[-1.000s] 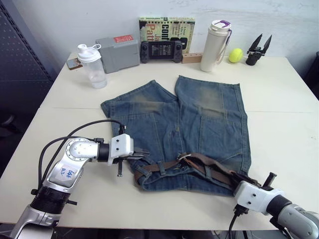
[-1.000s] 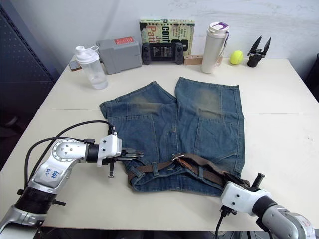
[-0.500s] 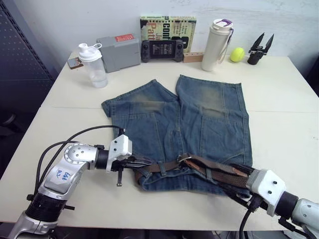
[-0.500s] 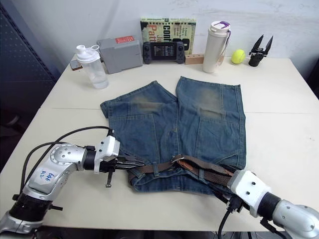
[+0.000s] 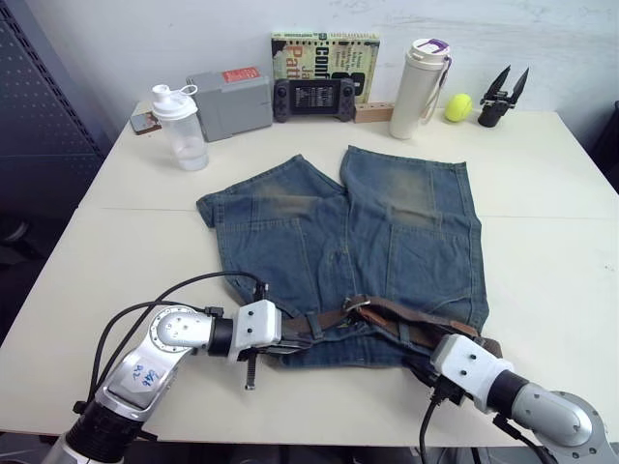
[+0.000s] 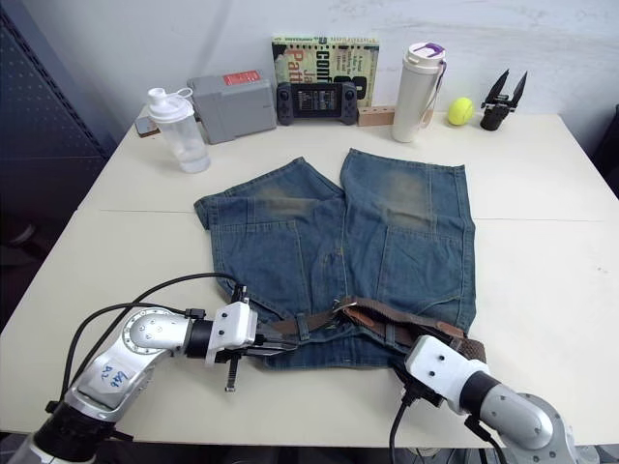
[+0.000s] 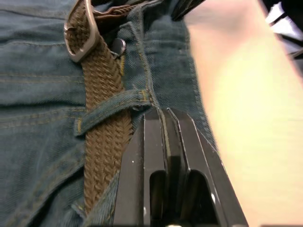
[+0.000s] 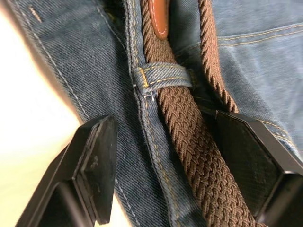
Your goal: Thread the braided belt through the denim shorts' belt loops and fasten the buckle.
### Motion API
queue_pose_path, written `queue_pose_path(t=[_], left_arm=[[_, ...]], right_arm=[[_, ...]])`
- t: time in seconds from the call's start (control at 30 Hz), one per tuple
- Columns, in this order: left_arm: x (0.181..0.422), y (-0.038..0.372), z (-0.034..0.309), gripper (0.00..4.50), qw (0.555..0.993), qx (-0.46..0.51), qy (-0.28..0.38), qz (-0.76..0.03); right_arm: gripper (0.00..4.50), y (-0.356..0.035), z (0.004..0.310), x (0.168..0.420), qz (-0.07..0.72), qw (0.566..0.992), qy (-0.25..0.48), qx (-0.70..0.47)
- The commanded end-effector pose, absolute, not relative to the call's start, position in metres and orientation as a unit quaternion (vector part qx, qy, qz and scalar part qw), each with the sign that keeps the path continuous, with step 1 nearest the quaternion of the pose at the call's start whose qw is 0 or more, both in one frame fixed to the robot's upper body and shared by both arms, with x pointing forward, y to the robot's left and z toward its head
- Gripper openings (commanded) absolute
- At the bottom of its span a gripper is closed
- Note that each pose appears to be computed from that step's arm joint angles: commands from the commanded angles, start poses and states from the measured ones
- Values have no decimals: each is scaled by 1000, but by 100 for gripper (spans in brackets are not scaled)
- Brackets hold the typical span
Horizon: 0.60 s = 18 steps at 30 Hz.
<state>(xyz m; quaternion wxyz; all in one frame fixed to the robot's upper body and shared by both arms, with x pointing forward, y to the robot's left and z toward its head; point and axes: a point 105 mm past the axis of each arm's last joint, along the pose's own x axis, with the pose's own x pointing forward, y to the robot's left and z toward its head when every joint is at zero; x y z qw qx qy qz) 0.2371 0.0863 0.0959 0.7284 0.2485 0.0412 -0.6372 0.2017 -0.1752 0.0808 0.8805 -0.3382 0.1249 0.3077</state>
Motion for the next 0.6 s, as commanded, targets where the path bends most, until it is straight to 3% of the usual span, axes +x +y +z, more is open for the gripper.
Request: queue_pose_path(t=[0.03,0.23,0.47,0.6], left_arm=[[239,90,97,0,743,264,15,-615],[225,97,108,0,764,264,-37,-587],[219,112,123,0,807,241,-75,-533],[213,109,131,0,811,234,-87,-529]], right_arm=[[352,-188,70,200,269,886,144,-349],[352,-167,79,188,272,915,109,-276],[352,-176,84,196,245,913,93,-311],[352,-180,80,204,222,924,100,-295]])
